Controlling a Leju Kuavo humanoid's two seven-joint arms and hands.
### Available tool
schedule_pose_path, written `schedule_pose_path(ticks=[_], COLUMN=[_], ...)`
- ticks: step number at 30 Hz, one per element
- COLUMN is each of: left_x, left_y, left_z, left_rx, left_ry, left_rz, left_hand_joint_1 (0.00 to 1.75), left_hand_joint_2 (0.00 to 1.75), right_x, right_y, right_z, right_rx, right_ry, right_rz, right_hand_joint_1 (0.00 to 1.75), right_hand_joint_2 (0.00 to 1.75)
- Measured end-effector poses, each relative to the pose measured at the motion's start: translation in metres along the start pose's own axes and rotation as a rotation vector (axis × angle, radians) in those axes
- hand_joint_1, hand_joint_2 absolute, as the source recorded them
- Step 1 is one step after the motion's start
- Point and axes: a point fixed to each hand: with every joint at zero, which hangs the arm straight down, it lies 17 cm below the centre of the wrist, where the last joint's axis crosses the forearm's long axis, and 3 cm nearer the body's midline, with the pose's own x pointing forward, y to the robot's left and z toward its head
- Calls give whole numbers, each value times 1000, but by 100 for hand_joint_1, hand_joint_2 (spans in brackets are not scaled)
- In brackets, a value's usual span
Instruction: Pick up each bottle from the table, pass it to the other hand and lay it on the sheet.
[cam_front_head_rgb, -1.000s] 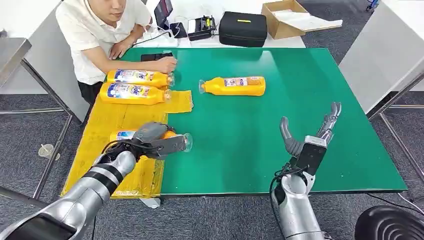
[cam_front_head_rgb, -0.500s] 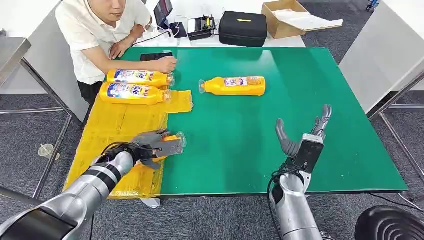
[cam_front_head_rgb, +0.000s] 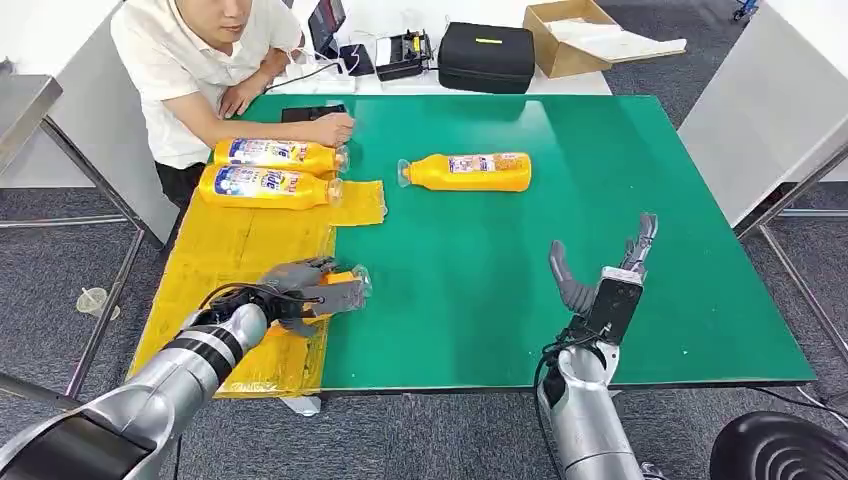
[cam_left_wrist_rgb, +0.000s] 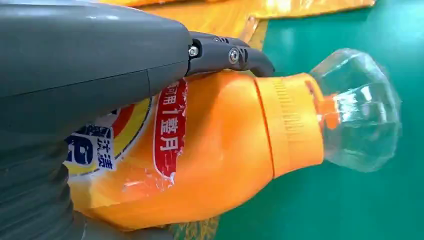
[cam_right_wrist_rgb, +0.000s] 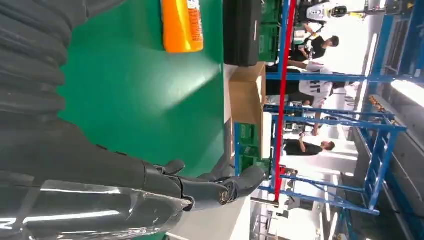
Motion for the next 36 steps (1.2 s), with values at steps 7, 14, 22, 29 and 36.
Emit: schedule_pose_path(ticks=[7, 14, 22, 29, 36], left_x=[38, 78, 91, 92, 101], left_y=[52, 49, 42, 43, 41], left_z=[-1, 10, 16, 18, 23], left_rx=[239, 278, 254, 254, 239], left_ry=[-139, -256, -310, -318, -367], left_rz=[-18, 62, 119, 128, 181], left_hand_joint_1=[0, 0, 0, 0, 0], left_hand_joint_2=[175, 175, 175, 175, 175], right_x=[0, -3, -3, -3, -3], right_y=[-6, -14, -16, -16, -18], right_z=[4, 10, 11, 11, 10], right_rx=[-16, -24, -25, -25, -29], right_ry=[-8, -2, -1, -1, -3], right_rz=[53, 67, 68, 68, 69], right_hand_joint_1=[0, 0, 0, 0, 0], right_hand_joint_2=[175, 175, 175, 175, 175])
